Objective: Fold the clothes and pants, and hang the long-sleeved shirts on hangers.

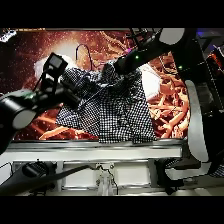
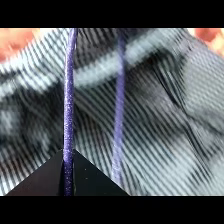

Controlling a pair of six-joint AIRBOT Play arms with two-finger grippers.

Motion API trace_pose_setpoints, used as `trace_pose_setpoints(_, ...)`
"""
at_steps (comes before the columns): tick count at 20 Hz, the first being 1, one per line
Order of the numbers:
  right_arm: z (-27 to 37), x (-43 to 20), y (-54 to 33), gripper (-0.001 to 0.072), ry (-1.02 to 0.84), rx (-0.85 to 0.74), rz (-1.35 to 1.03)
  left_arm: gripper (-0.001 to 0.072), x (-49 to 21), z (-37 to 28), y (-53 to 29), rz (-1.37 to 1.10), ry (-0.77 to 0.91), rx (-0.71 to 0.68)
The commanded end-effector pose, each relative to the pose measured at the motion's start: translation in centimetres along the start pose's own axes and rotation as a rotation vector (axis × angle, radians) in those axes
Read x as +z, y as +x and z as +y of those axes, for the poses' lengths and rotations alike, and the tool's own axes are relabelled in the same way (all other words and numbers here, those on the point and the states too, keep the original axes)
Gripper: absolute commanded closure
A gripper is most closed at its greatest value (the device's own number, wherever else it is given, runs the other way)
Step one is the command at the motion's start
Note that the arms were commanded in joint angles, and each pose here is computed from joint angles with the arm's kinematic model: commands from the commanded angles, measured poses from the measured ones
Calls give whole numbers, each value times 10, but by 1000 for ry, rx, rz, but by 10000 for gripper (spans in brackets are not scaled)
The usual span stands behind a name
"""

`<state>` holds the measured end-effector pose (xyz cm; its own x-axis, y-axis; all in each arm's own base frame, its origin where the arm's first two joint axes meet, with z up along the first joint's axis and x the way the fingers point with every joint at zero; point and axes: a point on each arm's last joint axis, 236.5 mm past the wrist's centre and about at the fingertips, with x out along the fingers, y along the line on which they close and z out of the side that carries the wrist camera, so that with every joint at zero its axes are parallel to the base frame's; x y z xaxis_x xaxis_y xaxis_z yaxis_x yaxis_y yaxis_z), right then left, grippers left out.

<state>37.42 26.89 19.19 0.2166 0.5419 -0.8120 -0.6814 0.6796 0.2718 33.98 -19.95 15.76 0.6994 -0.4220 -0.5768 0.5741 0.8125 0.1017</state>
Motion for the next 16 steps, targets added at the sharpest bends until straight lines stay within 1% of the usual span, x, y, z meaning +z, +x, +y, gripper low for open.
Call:
trace_pose_setpoints(1,17,-9,-25,688,-34,14,2,700,30,28,40,-156,-180,1)
trace_pose_setpoints(2,19,-10,-35,688,-43,-1,-12,700,31,29,47,-166,-238,-43)
trace_pose_setpoints(3,18,-10,-44,688,-50,-25,-28,700,33,24,52,-183,-281,-118)
trace_pose_setpoints(5,15,-9,-55,689,-56,-59,-48,700,54,6,48,-281,-345,-330)
trace_pose_setpoints(7,15,-10,-56,689,-57,-62,-49,699,83,-2,28,-432,-458,-571)
trace_pose_setpoints(8,15,-9,-55,689,-56,-62,-49,699,88,-2,19,-474,-505,-681)
trace_pose_setpoints(9,15,-9,-55,689,-55,-62,-51,699,84,-4,18,-469,-519,-755)
trace_pose_setpoints(11,14,-5,-55,689,-56,-63,-66,698,68,-9,26,-418,-534,-854)
trace_pose_setpoints(14,19,-2,-55,689,-54,-43,-79,699,49,-8,52,-383,-573,-892)
trace_pose_setpoints(16,25,-1,-55,689,-50,-19,-84,699,45,-7,61,-429,-621,-965)
